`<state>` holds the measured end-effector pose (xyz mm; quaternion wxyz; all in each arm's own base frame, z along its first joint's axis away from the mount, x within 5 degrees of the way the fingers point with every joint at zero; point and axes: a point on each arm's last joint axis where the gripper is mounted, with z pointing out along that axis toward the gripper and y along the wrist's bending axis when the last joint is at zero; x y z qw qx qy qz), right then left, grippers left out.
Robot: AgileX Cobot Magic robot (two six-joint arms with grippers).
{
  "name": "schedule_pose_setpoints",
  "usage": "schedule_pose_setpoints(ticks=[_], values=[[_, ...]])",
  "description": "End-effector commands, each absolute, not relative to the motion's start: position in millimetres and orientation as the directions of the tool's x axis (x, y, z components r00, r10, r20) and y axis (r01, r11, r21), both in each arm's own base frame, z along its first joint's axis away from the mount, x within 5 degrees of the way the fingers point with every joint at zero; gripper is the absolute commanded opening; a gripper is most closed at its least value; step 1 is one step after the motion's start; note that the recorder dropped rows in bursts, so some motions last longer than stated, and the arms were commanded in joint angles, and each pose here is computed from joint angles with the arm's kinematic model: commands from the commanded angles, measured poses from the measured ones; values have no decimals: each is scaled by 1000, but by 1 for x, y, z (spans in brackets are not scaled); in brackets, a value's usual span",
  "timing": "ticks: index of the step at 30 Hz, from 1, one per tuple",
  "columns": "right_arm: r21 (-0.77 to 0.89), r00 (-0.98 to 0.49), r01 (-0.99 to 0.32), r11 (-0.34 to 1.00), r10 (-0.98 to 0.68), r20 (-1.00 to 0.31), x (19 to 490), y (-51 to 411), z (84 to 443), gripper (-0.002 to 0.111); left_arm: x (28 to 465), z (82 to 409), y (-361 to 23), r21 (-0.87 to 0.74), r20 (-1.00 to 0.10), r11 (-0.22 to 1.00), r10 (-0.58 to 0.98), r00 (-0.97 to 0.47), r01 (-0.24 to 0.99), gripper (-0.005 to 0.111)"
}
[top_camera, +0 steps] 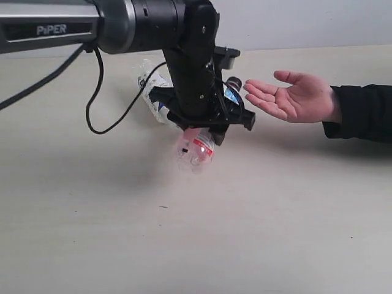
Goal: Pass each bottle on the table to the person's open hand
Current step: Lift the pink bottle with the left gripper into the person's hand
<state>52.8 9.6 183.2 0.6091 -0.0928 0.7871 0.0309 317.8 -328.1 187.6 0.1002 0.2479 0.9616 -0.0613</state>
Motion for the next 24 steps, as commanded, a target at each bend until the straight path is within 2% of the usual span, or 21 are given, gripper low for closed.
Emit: schedule_pose_setpoints(ticks=[1,5,11,24], values=[[-72,-236,-181,981,-114,-965,53,9,182,0,323,218,-316,3,-313,890,433,-845,455,5],[-72,-236,-181,981,-114,-965,53,9,182,0,325,234,-309,52,-371,908,405,-836,416,5],[-72,-236,-181,981,-114,-965,53,9,182,0,323,249,-309,20,-421,911,380,-823,411,5],[-72,-236,-181,981,-114,-965,53,9,182,0,329,273,-338,-250,-597,854,235,-767,457,0]])
